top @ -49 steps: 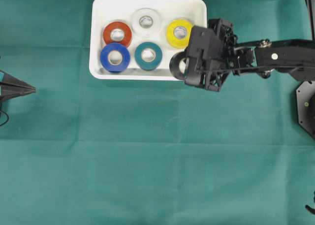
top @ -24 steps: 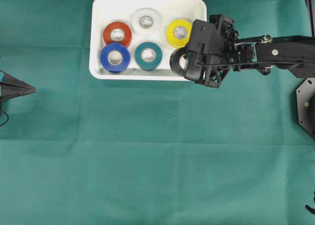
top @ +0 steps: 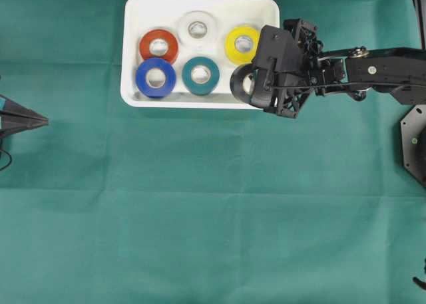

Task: Put the tape into the white case with the right arm.
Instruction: 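Carry the black roll into the tray beside the teal roll, release, then withdraw the right gripper to the right side of the table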

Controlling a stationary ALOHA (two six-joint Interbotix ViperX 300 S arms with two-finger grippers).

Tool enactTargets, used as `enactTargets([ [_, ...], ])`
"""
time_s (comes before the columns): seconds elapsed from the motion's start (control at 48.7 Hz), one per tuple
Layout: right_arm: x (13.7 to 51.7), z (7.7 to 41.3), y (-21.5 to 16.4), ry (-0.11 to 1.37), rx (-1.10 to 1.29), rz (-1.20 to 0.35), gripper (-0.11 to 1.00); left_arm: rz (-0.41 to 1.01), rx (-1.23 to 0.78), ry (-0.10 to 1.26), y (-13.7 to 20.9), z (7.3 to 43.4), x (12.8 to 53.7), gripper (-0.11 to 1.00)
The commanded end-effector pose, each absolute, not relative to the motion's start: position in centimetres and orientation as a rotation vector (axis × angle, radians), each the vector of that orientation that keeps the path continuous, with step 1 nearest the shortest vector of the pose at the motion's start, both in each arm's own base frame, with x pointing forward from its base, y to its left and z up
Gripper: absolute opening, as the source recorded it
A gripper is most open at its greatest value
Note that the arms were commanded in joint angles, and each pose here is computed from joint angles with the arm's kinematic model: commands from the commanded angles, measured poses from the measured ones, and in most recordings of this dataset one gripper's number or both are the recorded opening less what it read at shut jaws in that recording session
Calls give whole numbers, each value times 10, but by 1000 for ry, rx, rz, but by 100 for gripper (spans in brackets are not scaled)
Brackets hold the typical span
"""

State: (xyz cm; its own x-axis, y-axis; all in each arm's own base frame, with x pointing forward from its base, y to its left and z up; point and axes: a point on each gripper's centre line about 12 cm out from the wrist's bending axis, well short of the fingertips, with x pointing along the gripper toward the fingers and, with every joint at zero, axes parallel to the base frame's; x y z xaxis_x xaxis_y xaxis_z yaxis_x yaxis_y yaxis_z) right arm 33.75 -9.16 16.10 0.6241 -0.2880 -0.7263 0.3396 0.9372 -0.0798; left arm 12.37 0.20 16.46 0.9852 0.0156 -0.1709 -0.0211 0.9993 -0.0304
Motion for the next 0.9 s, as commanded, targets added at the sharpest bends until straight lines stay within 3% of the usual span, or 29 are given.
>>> enactTargets([
  [0.0, 339, 173, -93, 782, 67, -361, 21, 20, -29, 164, 2, 169, 125, 0],
  [0.164, 339, 173, -93, 781, 67, -360, 66, 20, -29, 164, 2, 169, 125, 0],
  [0.247, 340, 174, -93, 780, 67, -360, 62, 20, -29, 164, 2, 169, 125, 0],
  [0.575, 336, 170, -91, 784, 71, -351, 62, 20, -29, 164, 2, 169, 125, 0],
  [0.884, 308, 176, -85, 766, 70, -351, 62, 20, -31, 162, 2, 169, 125, 0],
])
